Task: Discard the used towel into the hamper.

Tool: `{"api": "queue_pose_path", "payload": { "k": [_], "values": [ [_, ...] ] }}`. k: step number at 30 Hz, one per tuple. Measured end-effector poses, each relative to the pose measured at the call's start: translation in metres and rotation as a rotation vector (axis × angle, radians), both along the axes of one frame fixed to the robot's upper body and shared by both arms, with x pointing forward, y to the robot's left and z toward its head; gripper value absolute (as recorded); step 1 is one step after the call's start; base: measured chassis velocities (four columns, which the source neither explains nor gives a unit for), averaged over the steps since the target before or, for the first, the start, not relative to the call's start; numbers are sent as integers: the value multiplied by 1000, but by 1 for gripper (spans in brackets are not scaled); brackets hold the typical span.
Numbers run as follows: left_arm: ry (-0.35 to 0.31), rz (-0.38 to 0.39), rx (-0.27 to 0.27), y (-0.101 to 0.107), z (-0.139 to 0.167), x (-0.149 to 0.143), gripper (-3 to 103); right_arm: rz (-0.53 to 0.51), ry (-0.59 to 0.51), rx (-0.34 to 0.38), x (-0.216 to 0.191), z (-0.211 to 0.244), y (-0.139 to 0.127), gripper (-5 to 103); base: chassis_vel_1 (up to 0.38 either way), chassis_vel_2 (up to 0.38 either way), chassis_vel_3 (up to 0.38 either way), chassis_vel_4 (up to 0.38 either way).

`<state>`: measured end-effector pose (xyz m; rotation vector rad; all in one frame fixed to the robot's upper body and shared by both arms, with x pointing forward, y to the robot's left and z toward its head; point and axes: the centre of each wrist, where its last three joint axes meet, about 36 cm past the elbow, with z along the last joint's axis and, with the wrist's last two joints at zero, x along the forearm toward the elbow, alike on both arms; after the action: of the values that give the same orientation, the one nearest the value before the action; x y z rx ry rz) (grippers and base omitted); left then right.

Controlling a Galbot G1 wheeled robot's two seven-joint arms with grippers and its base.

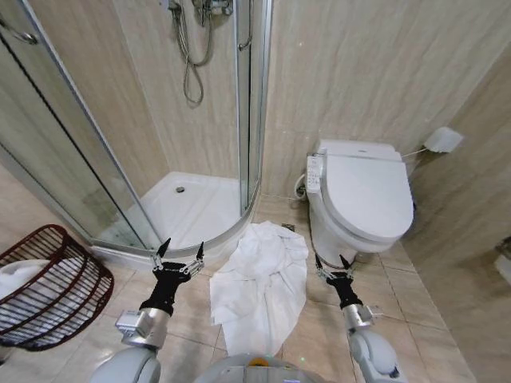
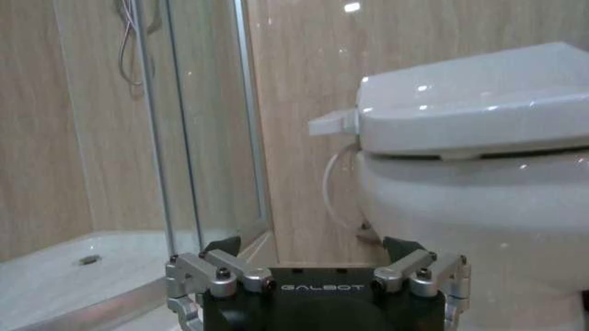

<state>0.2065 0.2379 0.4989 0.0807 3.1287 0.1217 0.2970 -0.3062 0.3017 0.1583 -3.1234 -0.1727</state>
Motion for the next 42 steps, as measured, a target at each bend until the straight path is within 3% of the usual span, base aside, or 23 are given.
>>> {"api": "queue_pose_path", "payload": {
  "k": [8, 18, 28, 42],
  "values": [
    [0, 0, 0, 0, 0, 0, 94, 5, 90, 3, 19, -20, -18, 100, 63, 35, 40, 54],
    [0, 0, 0, 0, 0, 0, 94, 39, 151, -11, 32, -36, -19, 100, 63, 86, 101, 71],
    [0, 0, 0, 0, 0, 0, 94, -18, 266, -78, 54, -67, -47, 100, 131, 124, 114, 126],
    [0, 0, 0, 0, 0, 0, 94, -118, 403, -68, 95, -116, -77, 100, 44, 45, 54, 50]
  ]
}}
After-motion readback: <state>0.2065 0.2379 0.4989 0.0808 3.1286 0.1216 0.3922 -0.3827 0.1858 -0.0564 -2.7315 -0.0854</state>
